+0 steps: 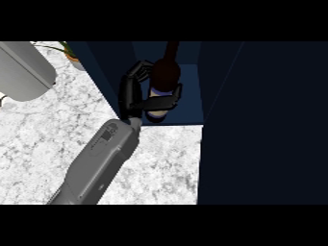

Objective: Pick up the wine, place it into the cabinet and close the cabinet

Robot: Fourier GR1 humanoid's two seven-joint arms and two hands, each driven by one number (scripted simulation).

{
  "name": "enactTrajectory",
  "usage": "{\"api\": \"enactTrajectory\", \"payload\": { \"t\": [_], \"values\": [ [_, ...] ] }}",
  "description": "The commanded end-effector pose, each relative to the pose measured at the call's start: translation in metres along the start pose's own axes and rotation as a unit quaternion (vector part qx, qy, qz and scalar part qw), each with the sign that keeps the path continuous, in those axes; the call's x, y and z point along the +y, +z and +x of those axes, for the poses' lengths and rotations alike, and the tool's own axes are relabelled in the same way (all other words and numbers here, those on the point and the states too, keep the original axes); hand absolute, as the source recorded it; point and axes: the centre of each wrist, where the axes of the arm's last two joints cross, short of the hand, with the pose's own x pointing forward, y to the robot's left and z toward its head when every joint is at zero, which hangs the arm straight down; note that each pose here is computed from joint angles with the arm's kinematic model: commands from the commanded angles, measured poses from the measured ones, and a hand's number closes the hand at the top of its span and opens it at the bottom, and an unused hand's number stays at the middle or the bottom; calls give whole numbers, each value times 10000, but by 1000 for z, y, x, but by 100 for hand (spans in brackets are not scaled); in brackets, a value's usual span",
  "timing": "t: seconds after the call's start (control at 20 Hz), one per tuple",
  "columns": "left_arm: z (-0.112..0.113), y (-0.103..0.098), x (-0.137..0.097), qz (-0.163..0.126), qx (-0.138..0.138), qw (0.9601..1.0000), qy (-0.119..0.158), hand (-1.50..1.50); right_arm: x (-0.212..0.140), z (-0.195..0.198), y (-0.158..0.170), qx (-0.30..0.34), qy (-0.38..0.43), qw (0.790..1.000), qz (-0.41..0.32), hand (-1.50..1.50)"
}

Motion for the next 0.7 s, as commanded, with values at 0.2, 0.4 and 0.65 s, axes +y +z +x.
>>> {"api": "enactTrajectory", "payload": {
  "t": [0.2,0.4,0.65],
  "values": [
    [-8,-19,2,43,111,9999,-111,150,-2,26,13,-250,25,9996,120,-150],
    [4,-47,-7,145,-81,9990,-407,150,3,11,8,-253,-45,9994,216,-150],
    [-22,-30,10,363,-398,9970,-562,150,-6,24,25,-238,-47,9996,172,-150]
  ]
}}
